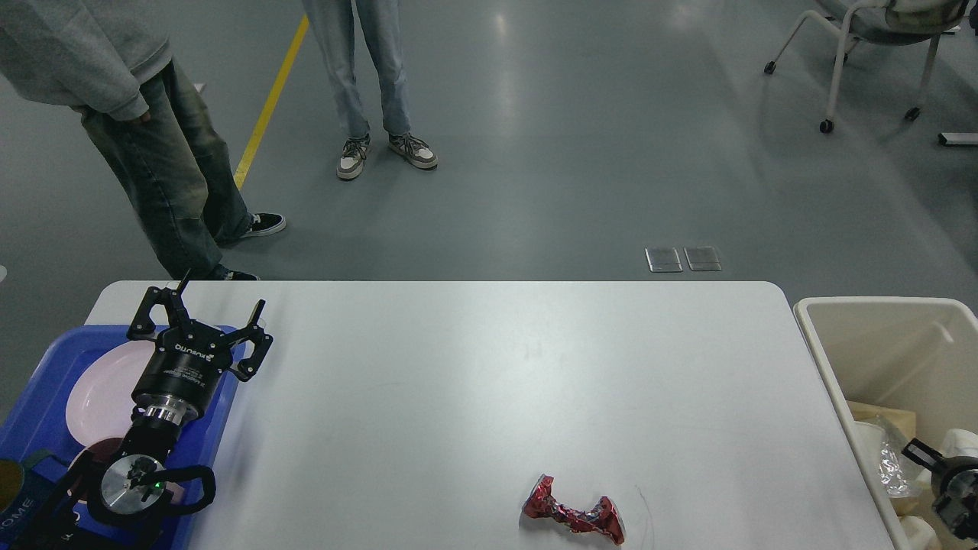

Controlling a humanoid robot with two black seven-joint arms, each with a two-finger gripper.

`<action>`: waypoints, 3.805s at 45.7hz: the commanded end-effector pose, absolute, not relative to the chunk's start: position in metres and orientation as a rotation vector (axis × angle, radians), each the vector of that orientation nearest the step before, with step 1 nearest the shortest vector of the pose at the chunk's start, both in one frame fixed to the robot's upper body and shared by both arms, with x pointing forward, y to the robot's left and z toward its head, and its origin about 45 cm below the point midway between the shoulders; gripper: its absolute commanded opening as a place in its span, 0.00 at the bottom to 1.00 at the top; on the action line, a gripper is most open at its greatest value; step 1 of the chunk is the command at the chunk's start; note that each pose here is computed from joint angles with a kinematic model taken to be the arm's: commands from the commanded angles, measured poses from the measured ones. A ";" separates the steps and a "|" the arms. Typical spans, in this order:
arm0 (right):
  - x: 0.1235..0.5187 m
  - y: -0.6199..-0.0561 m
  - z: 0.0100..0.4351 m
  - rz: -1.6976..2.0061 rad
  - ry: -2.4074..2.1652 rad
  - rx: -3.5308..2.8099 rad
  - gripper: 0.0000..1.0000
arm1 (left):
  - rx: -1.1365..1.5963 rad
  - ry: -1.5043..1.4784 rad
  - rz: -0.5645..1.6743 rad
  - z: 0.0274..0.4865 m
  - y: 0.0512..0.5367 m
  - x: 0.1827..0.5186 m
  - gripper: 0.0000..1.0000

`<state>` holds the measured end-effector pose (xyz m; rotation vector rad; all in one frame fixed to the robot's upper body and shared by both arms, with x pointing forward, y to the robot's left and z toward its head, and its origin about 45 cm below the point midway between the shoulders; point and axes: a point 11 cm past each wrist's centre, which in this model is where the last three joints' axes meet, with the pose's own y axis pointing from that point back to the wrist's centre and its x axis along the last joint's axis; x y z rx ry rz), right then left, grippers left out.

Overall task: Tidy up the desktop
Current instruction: 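Lower the paper into the white bin and open the right gripper, then raise the right gripper and move it over the red wrapper, then lower the right gripper and grasp the red wrapper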

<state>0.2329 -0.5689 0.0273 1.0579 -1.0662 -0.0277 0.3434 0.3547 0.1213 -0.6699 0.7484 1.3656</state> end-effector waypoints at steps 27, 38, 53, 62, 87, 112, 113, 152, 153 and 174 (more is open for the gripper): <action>0.242 -0.567 0.032 0.001 -1.103 1.050 1.00 | -0.670 0.748 1.366 0.121 0.355 0.343 0.96; 0.282 -0.577 0.077 -0.035 -1.046 1.114 1.00 | -0.670 0.748 1.366 0.121 0.355 0.343 0.96; 0.366 -0.508 0.182 -0.010 -0.750 1.285 1.00 | -0.669 0.749 1.365 0.121 0.354 0.343 0.96; 0.395 -0.427 0.261 -0.005 -0.562 1.406 1.00 | -0.671 0.747 1.365 0.122 0.355 0.344 0.96; 0.318 -0.236 0.395 0.031 -0.042 1.584 1.00 | -0.669 0.749 1.365 0.121 0.354 0.343 0.96; 0.315 -0.211 0.393 0.114 -0.018 1.602 1.00 | -0.669 0.749 1.365 0.121 0.354 0.343 0.96; 0.315 -0.210 0.391 0.111 -0.008 1.605 1.00 | -0.669 0.749 1.365 0.121 0.354 0.343 0.96; 0.290 -0.151 0.287 0.539 0.591 1.472 1.00 | -0.669 0.749 1.365 0.121 0.354 0.343 0.96; 0.287 -0.149 0.280 0.538 0.605 1.479 1.00 | -0.670 0.748 1.364 0.122 0.354 0.344 0.96; 0.241 -0.138 0.156 0.877 0.860 1.477 0.96 | -0.670 0.748 1.364 0.122 0.354 0.344 0.96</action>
